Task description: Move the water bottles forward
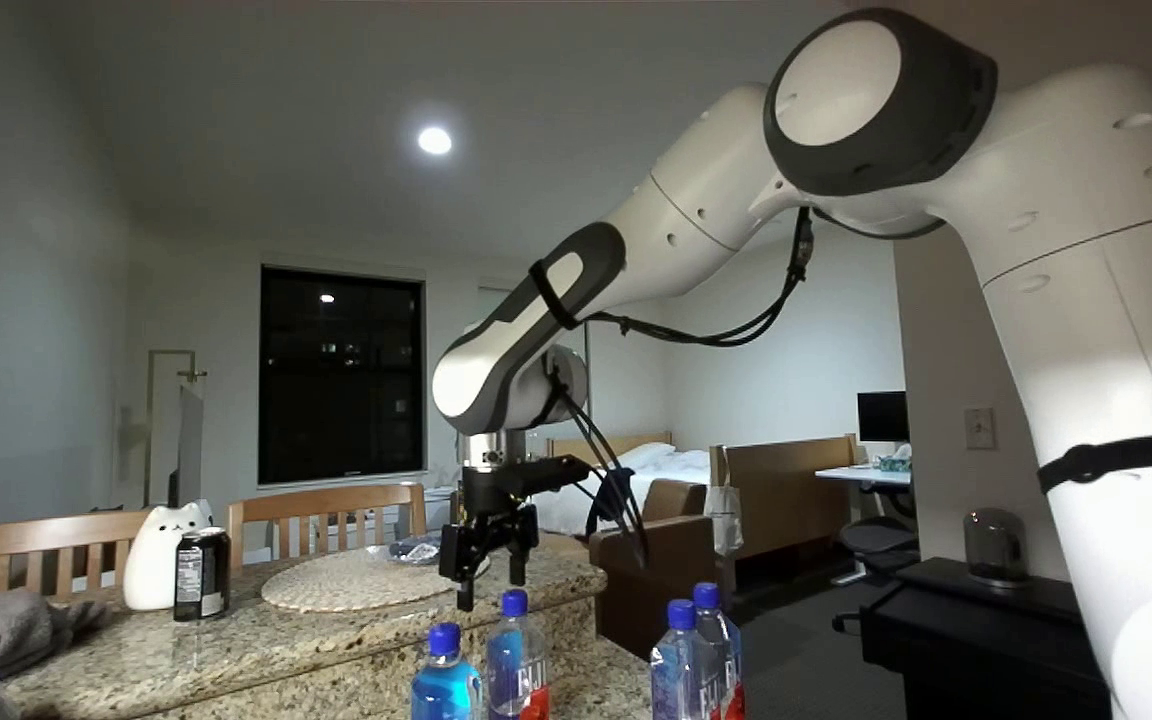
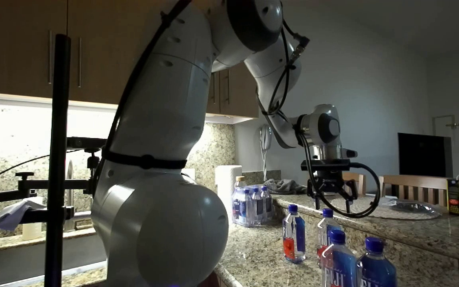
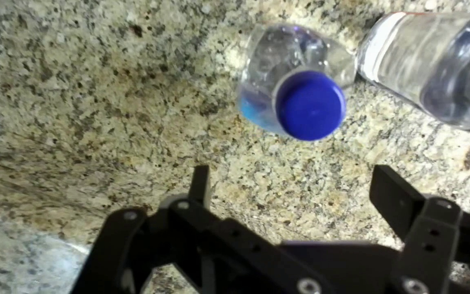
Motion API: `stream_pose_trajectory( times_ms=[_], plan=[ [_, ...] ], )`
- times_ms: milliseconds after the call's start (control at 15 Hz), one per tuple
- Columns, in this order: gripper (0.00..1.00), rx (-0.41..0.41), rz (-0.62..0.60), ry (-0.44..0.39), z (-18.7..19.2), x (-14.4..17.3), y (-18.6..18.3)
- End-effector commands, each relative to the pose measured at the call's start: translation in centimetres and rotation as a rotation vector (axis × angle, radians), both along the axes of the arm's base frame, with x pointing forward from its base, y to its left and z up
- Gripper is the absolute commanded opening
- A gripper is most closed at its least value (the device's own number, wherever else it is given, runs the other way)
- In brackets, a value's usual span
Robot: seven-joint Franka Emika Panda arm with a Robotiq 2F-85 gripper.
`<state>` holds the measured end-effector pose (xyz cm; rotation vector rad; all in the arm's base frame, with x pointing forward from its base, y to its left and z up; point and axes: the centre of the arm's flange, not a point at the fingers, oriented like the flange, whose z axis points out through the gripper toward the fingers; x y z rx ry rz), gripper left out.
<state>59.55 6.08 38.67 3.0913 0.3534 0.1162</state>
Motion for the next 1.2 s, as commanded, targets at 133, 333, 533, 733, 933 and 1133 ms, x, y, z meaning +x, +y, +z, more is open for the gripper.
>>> stream_pose_trajectory(
  times_ms=[133, 333, 533, 733, 933, 1133],
  plan=[
    [1.00, 0.028, 0.012, 0.041, -0.3, 1.7, 1.0],
    [1.00, 0.006, -0.056, 0.055, 1.0, 1.6, -0.3],
    [1.00, -0.004, -0.102, 0.103, 1.9, 0.1, -1.1],
    [1.00, -0.009, -0.161, 0.153, 1.7, -1.4, -0.7],
    [1.00, -0.007, -0.261, 0.173, 1.2, -2.0, -0.4],
    [1.00, -0.010, -0.361, 0.178, 0.2, -2.2, -0.8]
  ],
)
